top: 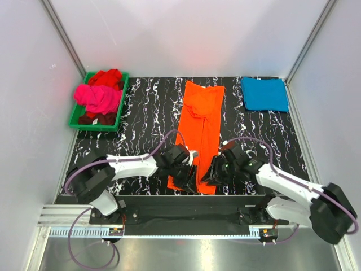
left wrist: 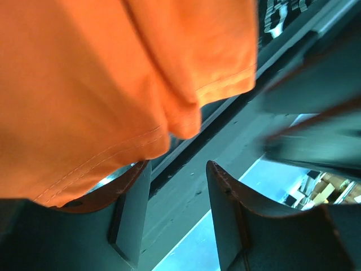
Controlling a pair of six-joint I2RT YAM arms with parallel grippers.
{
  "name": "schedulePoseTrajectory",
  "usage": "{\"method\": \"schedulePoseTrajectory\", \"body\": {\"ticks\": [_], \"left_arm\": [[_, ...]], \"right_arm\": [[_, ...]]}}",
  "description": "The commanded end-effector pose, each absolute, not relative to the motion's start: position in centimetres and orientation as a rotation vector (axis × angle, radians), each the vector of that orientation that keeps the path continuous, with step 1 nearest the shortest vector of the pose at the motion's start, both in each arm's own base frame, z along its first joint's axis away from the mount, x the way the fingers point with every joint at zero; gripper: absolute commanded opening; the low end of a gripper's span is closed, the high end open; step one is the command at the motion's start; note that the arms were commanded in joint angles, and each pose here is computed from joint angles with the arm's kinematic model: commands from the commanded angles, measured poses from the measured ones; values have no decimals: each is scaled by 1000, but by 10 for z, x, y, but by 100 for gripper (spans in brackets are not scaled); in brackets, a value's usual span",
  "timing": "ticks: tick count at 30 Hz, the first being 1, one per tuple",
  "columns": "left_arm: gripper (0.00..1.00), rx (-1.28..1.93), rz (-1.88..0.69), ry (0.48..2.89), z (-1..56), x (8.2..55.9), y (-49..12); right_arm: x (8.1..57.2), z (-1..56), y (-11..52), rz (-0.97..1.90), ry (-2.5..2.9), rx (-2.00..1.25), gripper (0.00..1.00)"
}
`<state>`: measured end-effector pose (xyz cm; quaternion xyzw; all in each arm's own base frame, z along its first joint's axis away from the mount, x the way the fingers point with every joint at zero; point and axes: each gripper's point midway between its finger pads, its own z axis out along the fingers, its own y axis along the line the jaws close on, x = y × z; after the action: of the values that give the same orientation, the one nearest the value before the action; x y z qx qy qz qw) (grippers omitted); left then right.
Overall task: Fold and stack the t-shirts
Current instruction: Fold the tshirt
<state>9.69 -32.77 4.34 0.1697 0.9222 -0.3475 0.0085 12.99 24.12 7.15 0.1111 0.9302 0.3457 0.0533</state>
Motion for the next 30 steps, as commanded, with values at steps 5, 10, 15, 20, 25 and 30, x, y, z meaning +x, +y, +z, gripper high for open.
{"method": "schedulePoseTrajectory", "body": {"ticks": [5,10,15,20,25,30], "left_arm": [[53,478,-1031,2835,70,105,-321],[56,439,-909,2801,96,124,-298],[56,234,-799,2881,71,142,-243],[58,160,-790,2938,49,135,-225],[58,87,-805,2978,30,125,-220],[58,60,-797,3007,17,120,-218]], "right_arm": [[104,51,199,807,2897,569,48],[103,41,186,716,2890,635,58],[100,31,182,686,2896,657,62],[102,28,195,804,2880,629,54],[105,22,201,830,2878,605,45],[106,18,202,819,2891,583,40]]}}
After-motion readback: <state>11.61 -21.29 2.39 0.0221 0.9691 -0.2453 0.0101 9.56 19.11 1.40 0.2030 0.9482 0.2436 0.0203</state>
